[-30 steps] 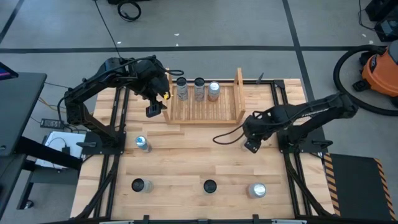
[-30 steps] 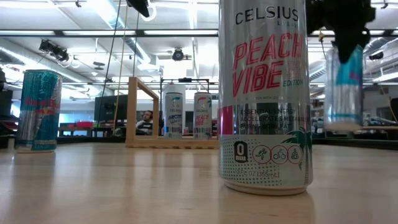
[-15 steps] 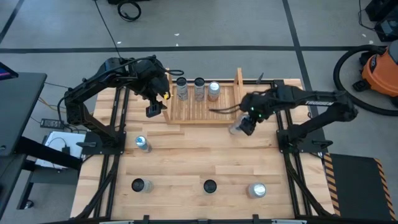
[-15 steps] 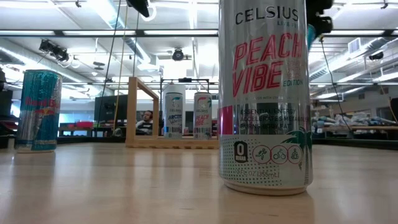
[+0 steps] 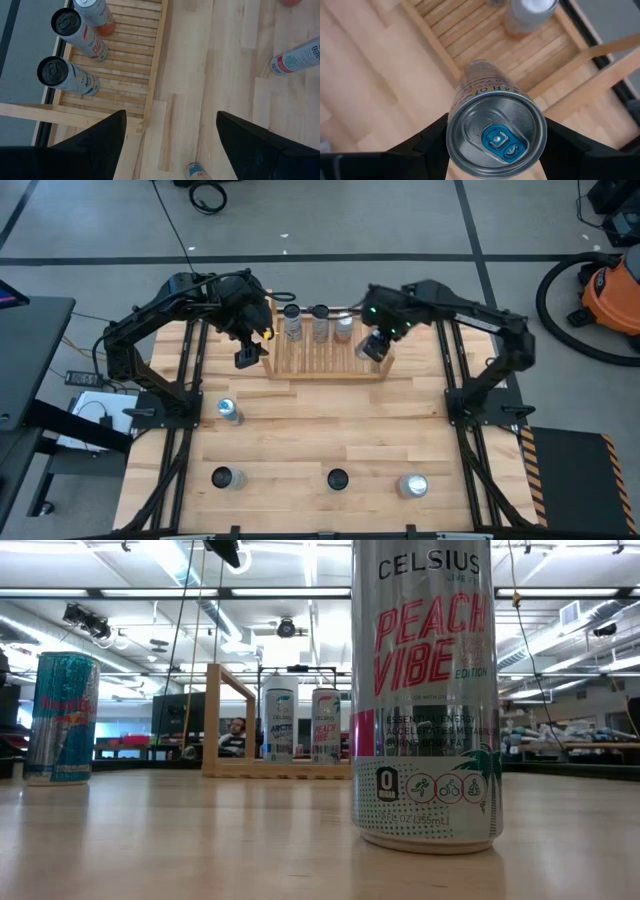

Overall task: Place canned beverage on shelf
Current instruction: Put the right blue soda can into the shelf

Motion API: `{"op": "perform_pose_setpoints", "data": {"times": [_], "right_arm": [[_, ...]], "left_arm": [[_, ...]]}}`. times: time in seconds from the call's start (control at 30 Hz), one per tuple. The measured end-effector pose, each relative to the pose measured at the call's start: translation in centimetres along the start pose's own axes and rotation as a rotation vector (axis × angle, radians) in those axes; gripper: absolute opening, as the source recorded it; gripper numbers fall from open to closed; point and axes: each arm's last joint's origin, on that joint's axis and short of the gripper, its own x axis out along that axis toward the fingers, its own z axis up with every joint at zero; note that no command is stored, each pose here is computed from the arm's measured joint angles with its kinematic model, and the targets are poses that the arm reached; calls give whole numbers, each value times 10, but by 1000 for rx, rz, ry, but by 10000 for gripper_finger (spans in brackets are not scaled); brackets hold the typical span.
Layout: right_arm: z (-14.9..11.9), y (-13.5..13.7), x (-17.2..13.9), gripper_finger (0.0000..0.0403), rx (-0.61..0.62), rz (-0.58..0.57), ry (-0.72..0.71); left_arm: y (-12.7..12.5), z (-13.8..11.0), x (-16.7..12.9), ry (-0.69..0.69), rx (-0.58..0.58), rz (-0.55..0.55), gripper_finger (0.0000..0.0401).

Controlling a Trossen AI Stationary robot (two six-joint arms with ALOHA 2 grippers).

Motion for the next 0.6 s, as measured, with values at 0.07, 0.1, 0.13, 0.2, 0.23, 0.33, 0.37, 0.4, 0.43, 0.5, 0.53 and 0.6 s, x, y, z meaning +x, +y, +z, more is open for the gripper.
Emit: {"op": "perform_pose_setpoints", "data": {"times": [0.07,0.1,0.13,0.2,0.23,0.33,0.37,0.4,0.43,0.5,0.53,0.6], "right_arm": [[11,-5,4,247,3,-14,16],[16,-8,7,248,7,-19,25],[21,-11,9,248,11,-25,30],[30,-17,14,248,19,-35,35],[34,-20,17,248,26,-41,41],[45,-30,28,248,48,-57,61],[48,-34,32,248,55,-62,69],[51,-37,36,248,63,-67,79],[53,-40,40,249,72,-72,88],[57,-45,49,249,85,-81,107],[59,-48,53,249,89,-85,117],[61,-53,60,249,96,-92,135]], "left_arm": [[0,0,0,0,0,0,311],[0,0,0,0,0,0,311],[0,0,0,0,0,0,311],[0,0,0,0,0,0,311],[0,0,0,0,0,0,311],[0,0,0,0,0,0,311],[0,0,0,1,0,0,311],[0,0,0,1,0,0,311],[0,0,0,1,0,0,311],[0,0,0,0,1,0,311],[0,0,0,1,1,0,311],[0,0,0,1,1,0,311]]}}
